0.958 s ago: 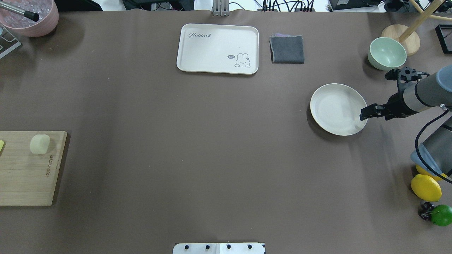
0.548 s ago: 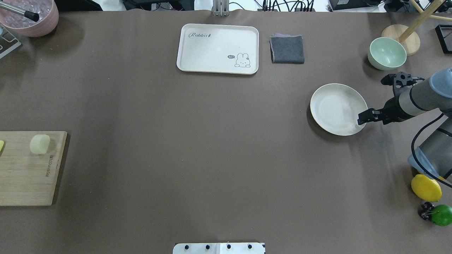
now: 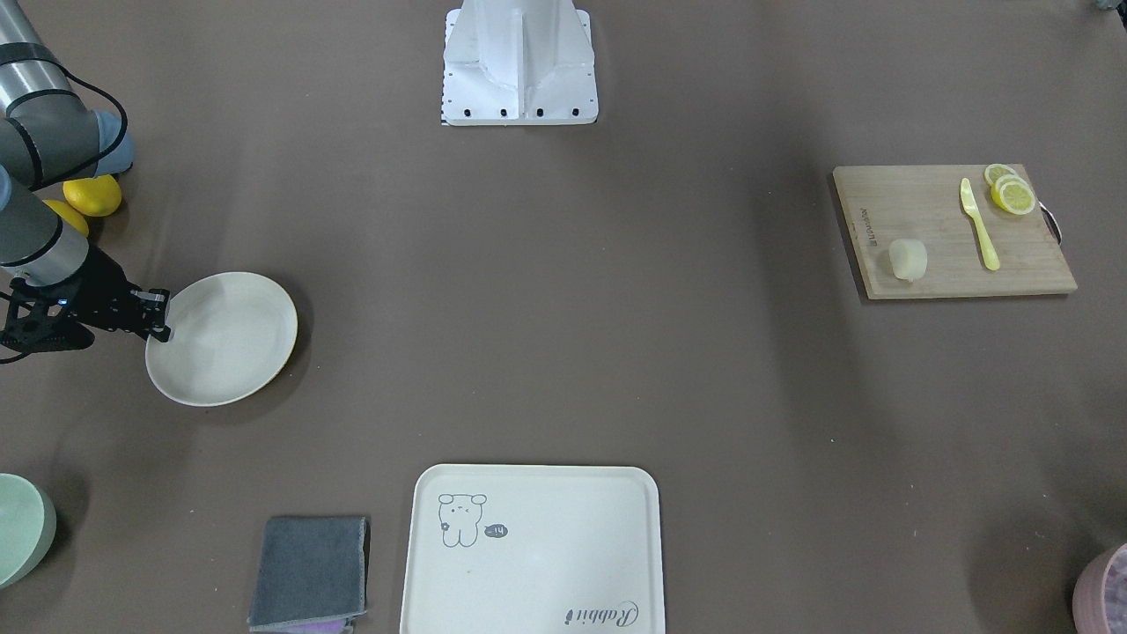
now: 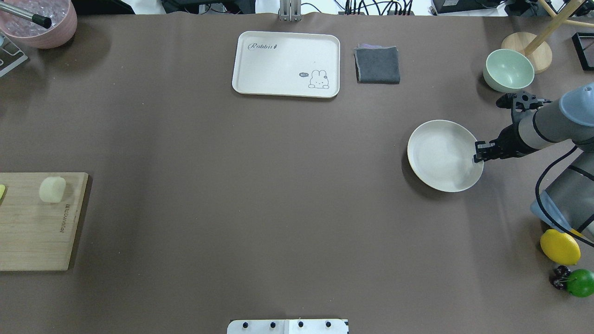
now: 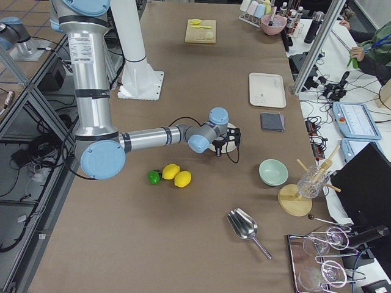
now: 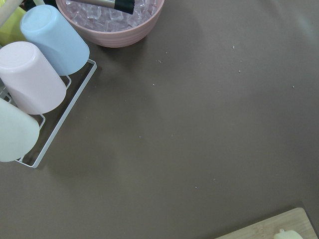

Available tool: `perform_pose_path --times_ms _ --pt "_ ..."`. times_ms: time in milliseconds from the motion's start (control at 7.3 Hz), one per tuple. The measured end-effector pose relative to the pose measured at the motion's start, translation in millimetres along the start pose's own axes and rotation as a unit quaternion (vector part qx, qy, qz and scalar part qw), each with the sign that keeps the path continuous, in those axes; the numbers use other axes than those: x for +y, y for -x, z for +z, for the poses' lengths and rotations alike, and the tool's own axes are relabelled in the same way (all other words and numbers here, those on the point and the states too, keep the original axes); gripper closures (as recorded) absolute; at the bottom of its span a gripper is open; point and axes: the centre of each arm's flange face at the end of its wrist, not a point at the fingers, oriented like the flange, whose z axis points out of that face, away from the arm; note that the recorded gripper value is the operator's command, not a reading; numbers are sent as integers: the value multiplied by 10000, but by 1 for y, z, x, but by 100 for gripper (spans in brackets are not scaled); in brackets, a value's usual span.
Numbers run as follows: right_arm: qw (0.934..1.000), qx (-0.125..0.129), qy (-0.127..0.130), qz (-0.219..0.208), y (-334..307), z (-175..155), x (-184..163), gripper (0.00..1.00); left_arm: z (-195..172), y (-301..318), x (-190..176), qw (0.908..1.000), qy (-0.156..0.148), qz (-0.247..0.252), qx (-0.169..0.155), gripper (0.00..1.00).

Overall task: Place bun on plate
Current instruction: 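Close the right gripper on the white plate's rim, then slide the white plate with the right gripper toward the table center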

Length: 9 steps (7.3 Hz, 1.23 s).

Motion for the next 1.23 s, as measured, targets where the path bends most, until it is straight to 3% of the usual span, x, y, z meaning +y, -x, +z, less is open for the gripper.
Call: perform_pose_path --times_ms 274,548,958,1232 --pt "9997 -106 -53 210 14 -7 -6 100 0 1 0 10000 4 -6 -5 2" --pt "9979 -423 -125 485 39 -31 -11 100 1 1 0 10000 5 -6 -4 2" --pt "9875 -1194 -214 1010 184 -49 -19 100 2 4 4 10000 31 -45 -6 2" --pt "9829 -1431 -507 1041 281 -36 5 100 5 8 6 9999 63 -85 -14 2"
